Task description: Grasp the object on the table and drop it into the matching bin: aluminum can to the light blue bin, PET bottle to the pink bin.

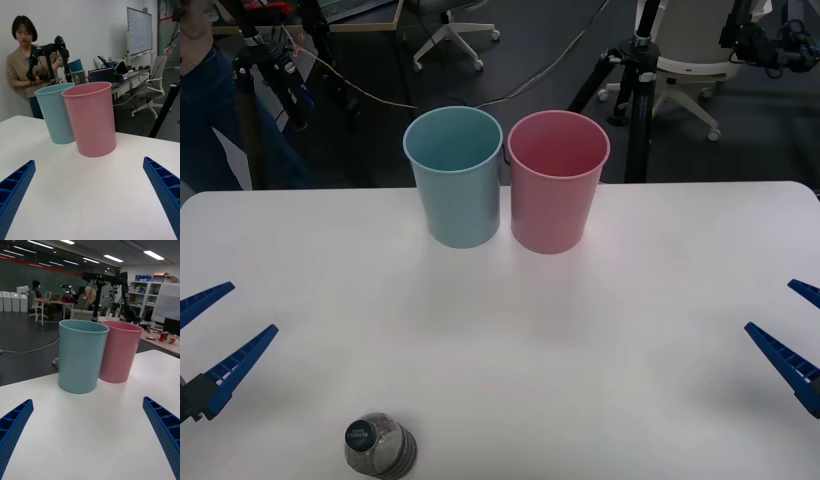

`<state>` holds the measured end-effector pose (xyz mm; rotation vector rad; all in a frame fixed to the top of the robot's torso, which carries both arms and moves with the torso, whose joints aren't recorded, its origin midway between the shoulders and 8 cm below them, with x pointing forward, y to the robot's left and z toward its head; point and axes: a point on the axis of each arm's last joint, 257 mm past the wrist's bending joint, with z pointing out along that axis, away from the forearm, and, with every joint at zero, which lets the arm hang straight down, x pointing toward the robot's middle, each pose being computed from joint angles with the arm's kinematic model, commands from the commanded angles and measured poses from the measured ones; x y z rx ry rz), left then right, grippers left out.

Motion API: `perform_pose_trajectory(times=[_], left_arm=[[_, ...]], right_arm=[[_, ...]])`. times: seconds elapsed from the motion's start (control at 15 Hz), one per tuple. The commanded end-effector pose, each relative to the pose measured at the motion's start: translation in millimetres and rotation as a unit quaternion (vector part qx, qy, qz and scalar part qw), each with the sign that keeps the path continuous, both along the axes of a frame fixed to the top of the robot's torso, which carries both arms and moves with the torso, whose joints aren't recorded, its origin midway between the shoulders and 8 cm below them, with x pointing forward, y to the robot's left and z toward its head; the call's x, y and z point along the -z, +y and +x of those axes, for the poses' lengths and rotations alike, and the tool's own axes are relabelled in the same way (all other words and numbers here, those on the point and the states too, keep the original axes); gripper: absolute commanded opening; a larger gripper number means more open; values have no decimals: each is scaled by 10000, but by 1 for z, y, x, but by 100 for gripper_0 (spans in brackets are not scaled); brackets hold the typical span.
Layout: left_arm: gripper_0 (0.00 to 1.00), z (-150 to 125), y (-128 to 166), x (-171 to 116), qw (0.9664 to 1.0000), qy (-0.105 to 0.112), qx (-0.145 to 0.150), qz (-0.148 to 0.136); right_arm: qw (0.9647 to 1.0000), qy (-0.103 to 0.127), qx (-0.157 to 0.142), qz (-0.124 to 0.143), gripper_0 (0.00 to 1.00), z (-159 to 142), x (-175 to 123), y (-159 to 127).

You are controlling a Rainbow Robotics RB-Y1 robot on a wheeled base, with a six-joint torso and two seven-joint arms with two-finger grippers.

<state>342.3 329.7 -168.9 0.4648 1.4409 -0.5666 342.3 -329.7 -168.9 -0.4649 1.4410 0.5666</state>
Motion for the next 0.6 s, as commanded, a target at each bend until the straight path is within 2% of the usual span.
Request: perform_pose_trajectory(times=[0.07, 0.27, 0.6], left_arm=[[100, 1, -8, 7, 9999, 66, 42, -66], [100, 2, -14, 8, 9998, 89, 154, -53], [100, -7, -4, 11, 9998, 112, 124, 78]], right_arm=[[10000, 0, 0, 0, 100, 0, 0, 0], [10000, 0, 0, 0, 100, 0, 0, 0], [10000, 0, 0, 0, 100, 0, 0, 0]])
